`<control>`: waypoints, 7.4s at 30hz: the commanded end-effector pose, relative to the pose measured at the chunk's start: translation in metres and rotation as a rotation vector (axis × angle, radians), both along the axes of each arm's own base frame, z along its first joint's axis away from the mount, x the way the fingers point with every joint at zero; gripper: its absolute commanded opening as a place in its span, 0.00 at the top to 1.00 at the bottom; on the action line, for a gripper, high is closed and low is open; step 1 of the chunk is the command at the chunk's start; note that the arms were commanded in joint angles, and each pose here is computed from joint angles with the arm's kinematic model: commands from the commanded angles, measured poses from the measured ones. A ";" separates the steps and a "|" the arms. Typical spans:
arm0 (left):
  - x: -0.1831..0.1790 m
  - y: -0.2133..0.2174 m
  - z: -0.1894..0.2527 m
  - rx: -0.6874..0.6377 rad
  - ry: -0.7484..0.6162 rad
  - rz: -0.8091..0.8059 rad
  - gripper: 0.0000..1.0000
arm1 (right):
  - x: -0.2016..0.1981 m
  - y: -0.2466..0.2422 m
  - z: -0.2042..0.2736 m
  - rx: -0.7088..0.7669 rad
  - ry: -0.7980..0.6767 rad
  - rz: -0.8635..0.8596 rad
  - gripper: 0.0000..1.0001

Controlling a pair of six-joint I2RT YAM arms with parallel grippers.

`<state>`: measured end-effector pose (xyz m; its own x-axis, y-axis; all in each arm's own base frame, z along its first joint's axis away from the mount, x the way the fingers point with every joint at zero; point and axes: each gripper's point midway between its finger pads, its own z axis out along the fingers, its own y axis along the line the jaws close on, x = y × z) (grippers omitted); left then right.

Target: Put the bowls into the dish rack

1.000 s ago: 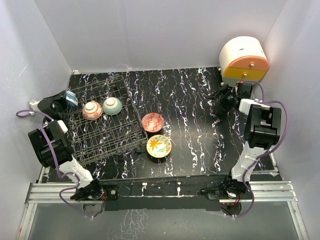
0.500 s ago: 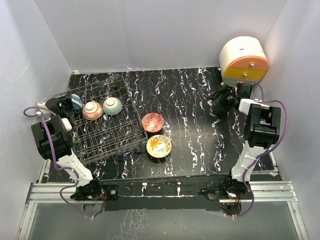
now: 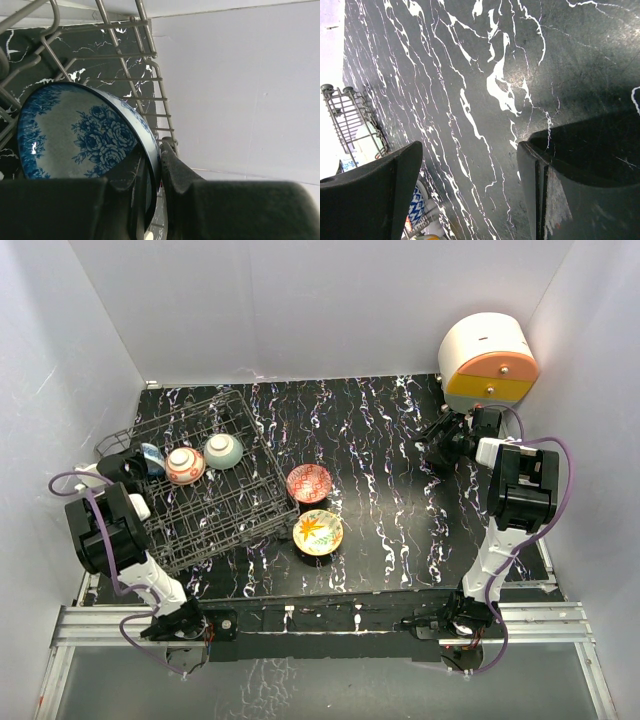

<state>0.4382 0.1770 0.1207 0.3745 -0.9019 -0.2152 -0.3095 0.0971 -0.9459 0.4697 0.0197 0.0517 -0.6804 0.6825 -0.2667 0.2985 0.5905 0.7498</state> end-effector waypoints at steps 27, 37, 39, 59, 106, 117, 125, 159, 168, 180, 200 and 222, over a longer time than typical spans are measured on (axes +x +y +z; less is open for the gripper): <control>0.016 0.017 0.068 0.119 -0.136 -0.079 1.00 | 0.013 -0.003 0.023 -0.015 -0.096 0.012 0.23; -0.003 0.005 -0.001 0.081 -0.039 -0.110 1.00 | 0.015 -0.003 0.022 -0.016 -0.094 0.020 0.24; -0.009 0.006 -0.011 0.072 -0.011 -0.105 1.00 | 0.015 -0.003 0.021 -0.016 -0.094 0.021 0.24; -0.093 0.025 -0.048 0.022 0.168 -0.078 0.81 | 0.013 -0.002 0.010 -0.007 -0.076 0.024 0.24; -0.148 -0.082 -0.037 -0.066 0.260 -0.213 0.37 | 0.005 0.005 0.022 0.045 -0.116 0.007 0.25; -0.147 -0.082 0.001 -0.006 0.311 -0.258 0.35 | -0.003 0.009 0.021 0.071 -0.122 -0.001 0.25; -0.143 -0.085 0.044 0.007 0.340 -0.283 0.26 | 0.001 0.010 0.022 0.091 -0.122 -0.006 0.25; -0.004 -0.543 0.084 1.228 0.219 -1.476 0.25 | 0.037 -0.014 0.047 0.022 -0.076 -0.070 0.25; -0.024 -0.584 0.017 1.300 0.310 -1.628 0.26 | 0.031 -0.017 0.047 0.018 -0.071 -0.067 0.25; -0.037 -0.550 -0.031 1.413 0.542 -1.510 0.29 | 0.010 -0.019 0.025 0.048 -0.040 -0.074 0.25; -0.066 -0.564 0.030 1.429 0.406 -1.421 0.30 | 0.007 -0.020 0.017 0.052 -0.031 -0.074 0.25; -0.100 -0.492 -0.055 1.463 0.790 -1.373 0.46 | 0.005 -0.021 0.019 0.053 -0.034 -0.076 0.25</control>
